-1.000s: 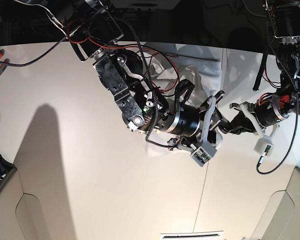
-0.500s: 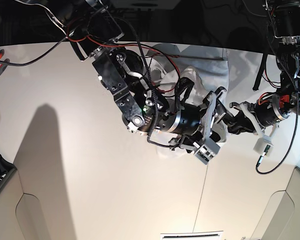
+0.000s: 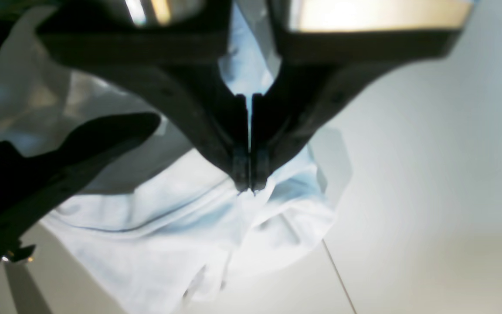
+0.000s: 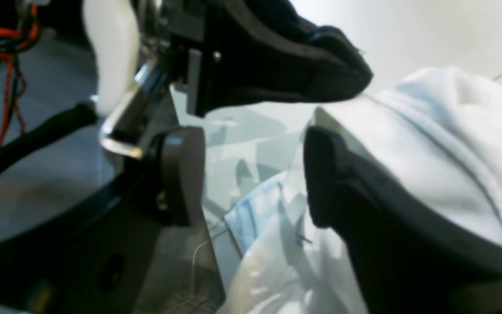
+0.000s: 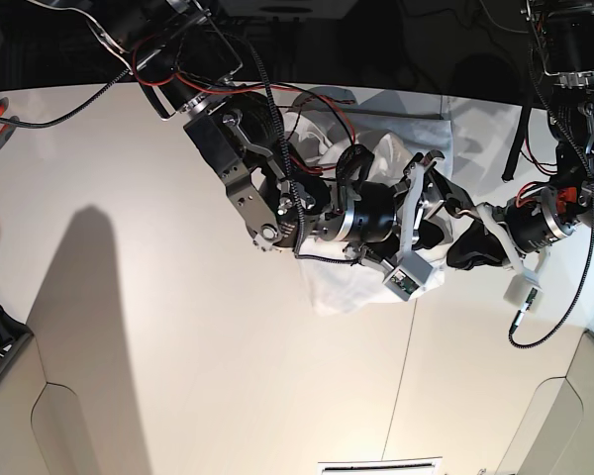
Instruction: Layout the t-shirt on the table in an organized manner, then fold the t-shirt properly
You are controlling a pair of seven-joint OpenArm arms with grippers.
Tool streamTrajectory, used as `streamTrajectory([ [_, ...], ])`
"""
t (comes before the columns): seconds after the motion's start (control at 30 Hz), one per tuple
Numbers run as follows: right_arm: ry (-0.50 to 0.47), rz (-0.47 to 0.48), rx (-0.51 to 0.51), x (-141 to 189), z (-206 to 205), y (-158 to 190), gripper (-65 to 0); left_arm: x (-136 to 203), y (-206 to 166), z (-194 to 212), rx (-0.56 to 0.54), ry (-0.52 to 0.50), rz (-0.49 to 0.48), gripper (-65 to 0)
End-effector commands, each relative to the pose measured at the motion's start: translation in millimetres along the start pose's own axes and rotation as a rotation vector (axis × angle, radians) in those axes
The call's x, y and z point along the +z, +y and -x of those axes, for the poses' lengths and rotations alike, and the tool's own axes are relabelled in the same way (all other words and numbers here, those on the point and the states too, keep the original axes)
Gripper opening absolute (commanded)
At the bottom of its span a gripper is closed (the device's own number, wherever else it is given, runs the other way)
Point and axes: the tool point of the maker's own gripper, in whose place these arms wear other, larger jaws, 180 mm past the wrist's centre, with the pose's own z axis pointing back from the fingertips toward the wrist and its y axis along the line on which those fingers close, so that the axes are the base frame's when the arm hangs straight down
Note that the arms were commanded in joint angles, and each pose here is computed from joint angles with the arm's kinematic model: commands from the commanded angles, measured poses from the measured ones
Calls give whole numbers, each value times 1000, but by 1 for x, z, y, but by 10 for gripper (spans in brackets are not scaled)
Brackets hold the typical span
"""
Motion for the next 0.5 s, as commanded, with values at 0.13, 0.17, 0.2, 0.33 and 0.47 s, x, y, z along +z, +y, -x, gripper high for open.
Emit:
streamTrajectory([
  [0.13, -175, -96, 101, 12, -61, 36, -290, 4, 16, -9, -68, -3, -78, -639],
  [0.17, -178, -91, 123, 15, -65, 38, -290, 5, 20, -10, -85, 0, -97, -639],
  [0.2, -178, -89, 141, 17, -68, 40, -290, 6, 23, -12, -97, -2, -112, -639],
  [0.33, -188, -92, 180, 24, -76, 48, -290, 11, 37, -13, -107, 8, -163, -639],
  [0.47, -184, -50, 204, 27, -78, 41, -291, 21, 50, -20, -117, -5, -198, -639],
])
